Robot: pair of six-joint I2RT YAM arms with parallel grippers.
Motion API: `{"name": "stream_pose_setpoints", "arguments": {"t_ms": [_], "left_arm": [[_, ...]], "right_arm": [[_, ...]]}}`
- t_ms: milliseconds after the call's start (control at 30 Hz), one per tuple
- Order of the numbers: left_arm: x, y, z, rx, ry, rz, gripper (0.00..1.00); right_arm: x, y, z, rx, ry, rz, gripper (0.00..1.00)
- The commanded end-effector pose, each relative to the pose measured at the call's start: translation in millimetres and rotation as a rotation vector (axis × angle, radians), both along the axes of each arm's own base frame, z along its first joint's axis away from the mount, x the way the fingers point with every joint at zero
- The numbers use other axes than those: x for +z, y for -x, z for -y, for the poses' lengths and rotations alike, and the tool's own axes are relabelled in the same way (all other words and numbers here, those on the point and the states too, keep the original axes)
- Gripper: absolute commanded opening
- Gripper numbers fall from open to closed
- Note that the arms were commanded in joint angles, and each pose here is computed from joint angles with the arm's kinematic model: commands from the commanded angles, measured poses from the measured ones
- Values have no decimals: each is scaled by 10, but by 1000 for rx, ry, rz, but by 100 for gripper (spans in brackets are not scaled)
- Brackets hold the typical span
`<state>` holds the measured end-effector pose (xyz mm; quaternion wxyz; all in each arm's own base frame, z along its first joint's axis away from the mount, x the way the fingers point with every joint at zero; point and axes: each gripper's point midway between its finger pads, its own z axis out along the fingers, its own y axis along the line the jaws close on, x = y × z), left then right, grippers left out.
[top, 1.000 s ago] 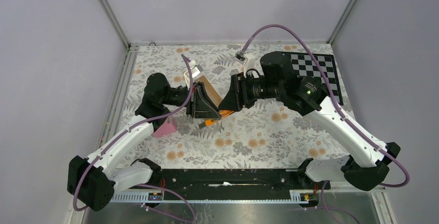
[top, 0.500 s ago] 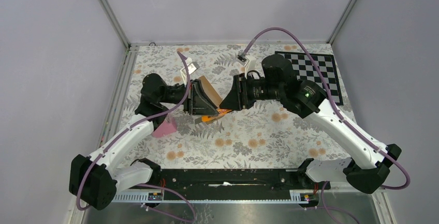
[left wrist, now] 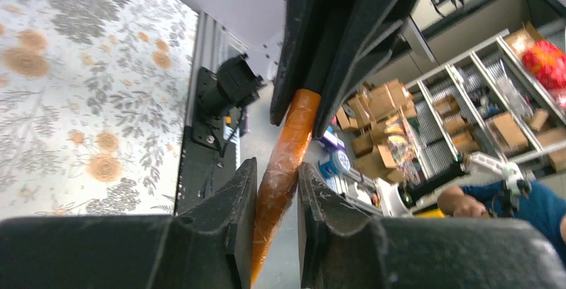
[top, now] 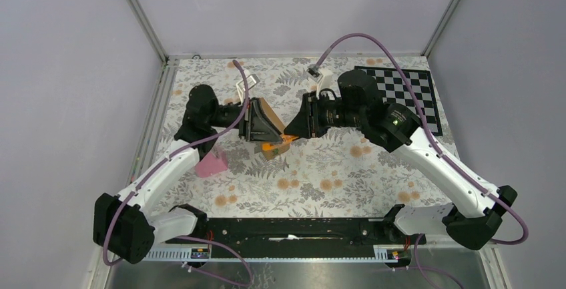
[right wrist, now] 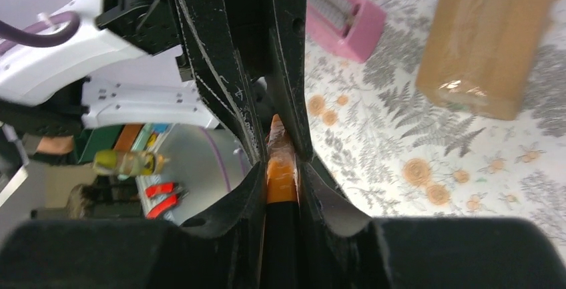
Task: Unpack the express box
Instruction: Cut the express box at the center of the board.
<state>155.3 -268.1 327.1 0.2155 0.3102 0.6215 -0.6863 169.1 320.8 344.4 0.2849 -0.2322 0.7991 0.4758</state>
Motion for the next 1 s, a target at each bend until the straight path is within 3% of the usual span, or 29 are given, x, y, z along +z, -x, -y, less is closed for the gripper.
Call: {"name": "stream_pose_setpoints", "arguments": {"t_ms": [0, 100, 200, 400, 600, 967], "left_arm": [[-173, -882, -89, 405, -113, -98, 33], [-383, -1180, -266, 583, -201, -180, 54], [-571, -1394, -477, 760, -308, -260, 64], [-966, -1666, -1004, 1140, -562, -444, 60], [-1510, -1603, -1135, 1227, -669, -625, 54], [-1945, -1644, -1000, 1231, -545, -760, 57]], "right_arm": [[-100, -309, 142, -183, 119, 65, 0], [-162, -557, 192, -280, 177, 119, 0], [-255, -791, 211, -349, 245, 167, 0], [-311, -1219, 157, -457, 310, 265, 0], [-293, -1366, -48, -436, 323, 338, 0], [-318, -1354, -365, -371, 346, 420, 0]]}}
